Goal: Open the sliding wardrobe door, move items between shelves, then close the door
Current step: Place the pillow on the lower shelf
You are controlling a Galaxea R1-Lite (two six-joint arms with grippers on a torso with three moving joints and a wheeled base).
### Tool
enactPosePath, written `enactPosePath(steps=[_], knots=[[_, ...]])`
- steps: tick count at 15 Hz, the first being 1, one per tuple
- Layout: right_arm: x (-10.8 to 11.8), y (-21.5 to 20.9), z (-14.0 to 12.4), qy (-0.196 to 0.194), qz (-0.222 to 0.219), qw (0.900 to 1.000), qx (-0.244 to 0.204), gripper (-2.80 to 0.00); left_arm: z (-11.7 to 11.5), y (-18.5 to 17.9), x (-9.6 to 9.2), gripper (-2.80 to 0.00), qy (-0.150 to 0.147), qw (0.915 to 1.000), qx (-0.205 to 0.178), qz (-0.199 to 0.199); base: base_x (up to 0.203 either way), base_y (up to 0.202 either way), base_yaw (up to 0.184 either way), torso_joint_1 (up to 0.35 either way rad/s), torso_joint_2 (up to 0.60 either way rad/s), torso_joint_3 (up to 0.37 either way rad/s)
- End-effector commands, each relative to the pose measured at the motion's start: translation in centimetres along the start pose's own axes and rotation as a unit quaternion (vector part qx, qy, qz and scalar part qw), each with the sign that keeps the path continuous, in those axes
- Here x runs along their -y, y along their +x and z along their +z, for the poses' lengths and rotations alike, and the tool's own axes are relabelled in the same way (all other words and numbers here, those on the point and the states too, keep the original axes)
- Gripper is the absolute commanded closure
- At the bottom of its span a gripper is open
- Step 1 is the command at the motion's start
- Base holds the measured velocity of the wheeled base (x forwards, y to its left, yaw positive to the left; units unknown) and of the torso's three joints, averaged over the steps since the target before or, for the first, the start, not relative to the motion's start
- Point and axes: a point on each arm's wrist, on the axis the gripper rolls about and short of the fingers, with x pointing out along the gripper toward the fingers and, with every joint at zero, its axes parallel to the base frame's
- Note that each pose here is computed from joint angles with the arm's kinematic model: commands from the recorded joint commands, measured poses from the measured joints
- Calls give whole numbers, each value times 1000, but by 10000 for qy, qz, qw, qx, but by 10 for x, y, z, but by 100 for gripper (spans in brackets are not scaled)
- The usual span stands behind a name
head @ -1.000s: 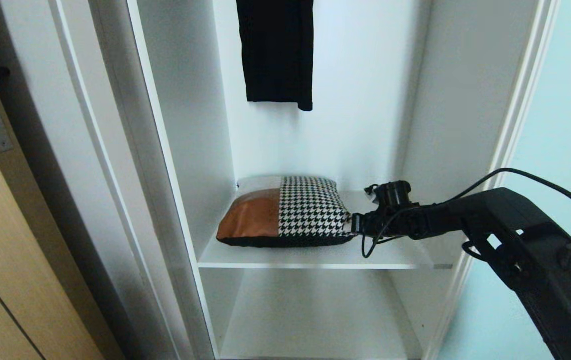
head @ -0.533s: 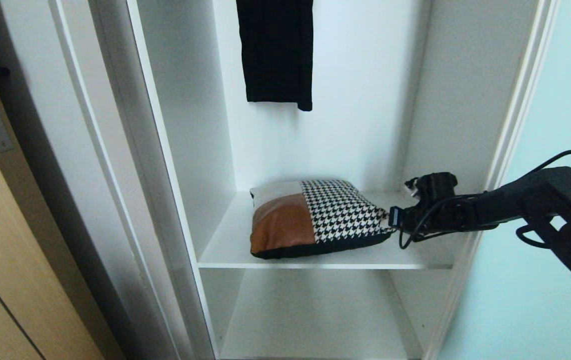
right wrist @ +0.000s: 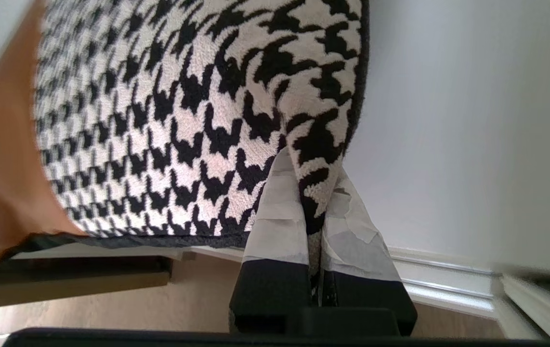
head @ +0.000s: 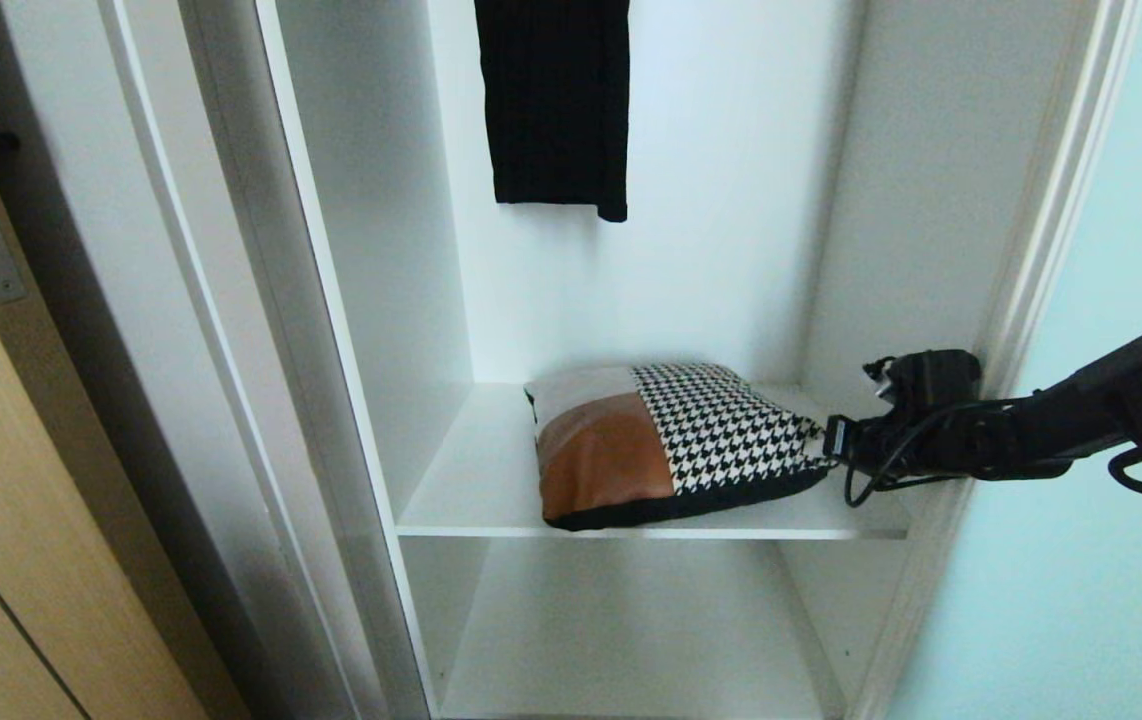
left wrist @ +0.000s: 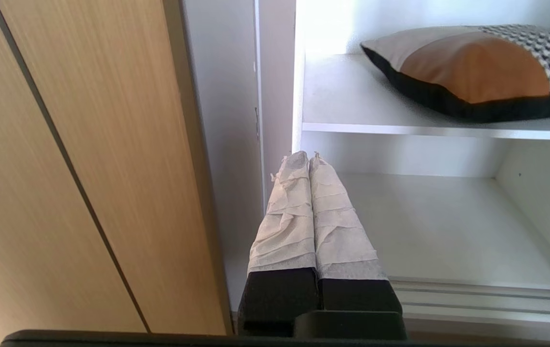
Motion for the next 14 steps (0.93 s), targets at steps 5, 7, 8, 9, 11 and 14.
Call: enactPosePath(steps=[5, 7, 8, 9, 11, 14], knots=[[-13, 3, -32, -123, 134, 9996, -230, 0, 0, 0, 0, 0, 14, 10000, -2, 11, 0, 0, 0, 0, 0, 0], [-21, 5, -35, -239, 231, 9993, -156, 0, 0, 0, 0, 0, 54, 10000, -16, 19, 0, 0, 0, 0, 0, 0], [-25, 6, -38, -269, 124, 9995, -132, 0, 0, 0, 0, 0, 54, 10000, -16, 19, 0, 0, 0, 0, 0, 0], [-27, 7, -38, -285, 44, 9995, -93, 0, 0, 0, 0, 0, 24, 10000, -43, 19, 0, 0, 0, 0, 0, 0], [-29, 3, -36, -290, 40, 9996, -56, 0, -1, -1, 0, 0, 68, 9999, -152, 16, 0, 0, 0, 0, 0, 0], [-31, -6, -38, -293, 27, 9995, -85, 0, 10, -5, 0, 0, 96, 9983, -569, 20, 0, 0, 0, 0, 0, 0]])
